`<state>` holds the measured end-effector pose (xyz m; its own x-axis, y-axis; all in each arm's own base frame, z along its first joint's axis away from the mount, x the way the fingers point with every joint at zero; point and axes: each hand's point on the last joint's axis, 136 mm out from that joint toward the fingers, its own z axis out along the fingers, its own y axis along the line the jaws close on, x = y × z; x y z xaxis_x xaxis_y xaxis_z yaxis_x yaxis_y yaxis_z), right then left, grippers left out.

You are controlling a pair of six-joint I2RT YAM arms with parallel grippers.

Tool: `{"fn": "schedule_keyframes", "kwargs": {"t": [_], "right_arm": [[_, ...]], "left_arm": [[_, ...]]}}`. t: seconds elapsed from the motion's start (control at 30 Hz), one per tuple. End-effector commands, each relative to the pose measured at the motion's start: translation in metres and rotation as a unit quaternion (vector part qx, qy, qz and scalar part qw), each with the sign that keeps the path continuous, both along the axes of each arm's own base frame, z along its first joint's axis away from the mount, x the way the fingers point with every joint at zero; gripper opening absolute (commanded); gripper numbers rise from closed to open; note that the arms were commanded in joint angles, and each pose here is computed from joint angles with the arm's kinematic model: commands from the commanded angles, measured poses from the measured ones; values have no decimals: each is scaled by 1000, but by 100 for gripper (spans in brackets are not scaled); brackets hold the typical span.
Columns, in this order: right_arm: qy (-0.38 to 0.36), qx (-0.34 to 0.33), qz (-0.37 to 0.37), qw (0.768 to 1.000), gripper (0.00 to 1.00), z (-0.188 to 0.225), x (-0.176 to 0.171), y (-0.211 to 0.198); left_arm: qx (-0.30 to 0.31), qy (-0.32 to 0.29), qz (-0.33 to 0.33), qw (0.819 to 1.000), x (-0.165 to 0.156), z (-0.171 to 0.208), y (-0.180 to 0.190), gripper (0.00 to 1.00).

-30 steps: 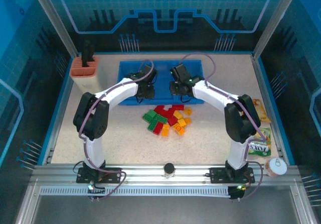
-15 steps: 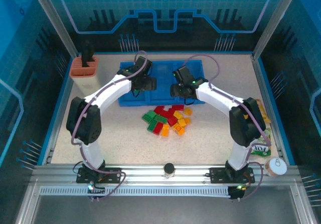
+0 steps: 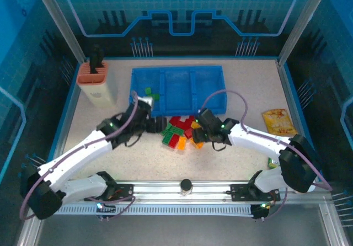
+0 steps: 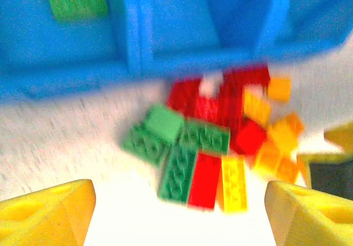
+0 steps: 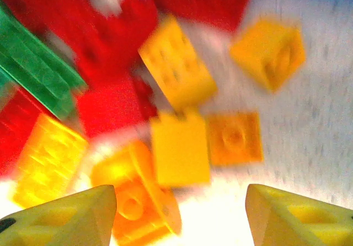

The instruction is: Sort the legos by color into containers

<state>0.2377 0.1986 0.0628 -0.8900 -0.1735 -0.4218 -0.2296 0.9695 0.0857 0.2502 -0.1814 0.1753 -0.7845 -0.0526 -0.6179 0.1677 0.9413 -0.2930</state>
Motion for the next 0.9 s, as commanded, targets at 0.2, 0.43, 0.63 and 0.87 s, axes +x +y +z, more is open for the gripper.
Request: {"fn": "schedule_keyframes", "kwargs": {"t": [0.2, 0.43, 0.63, 0.87], "right_arm": [[23, 33, 34, 999, 65, -12, -24, 23], [40, 21, 59, 997, 64, -27, -32, 46], [41, 28, 76, 996, 65, -26, -37, 62], [26, 41, 117, 992, 69, -14, -39, 81]], "left_arm": [[-25, 16, 18, 999, -61, -13, 21, 80], [-27, 20, 33, 999, -74, -16, 38, 80], [-33, 24, 36, 999, -78, -19, 41, 80], [-32, 20, 33, 999, -77, -18, 40, 79]]}}
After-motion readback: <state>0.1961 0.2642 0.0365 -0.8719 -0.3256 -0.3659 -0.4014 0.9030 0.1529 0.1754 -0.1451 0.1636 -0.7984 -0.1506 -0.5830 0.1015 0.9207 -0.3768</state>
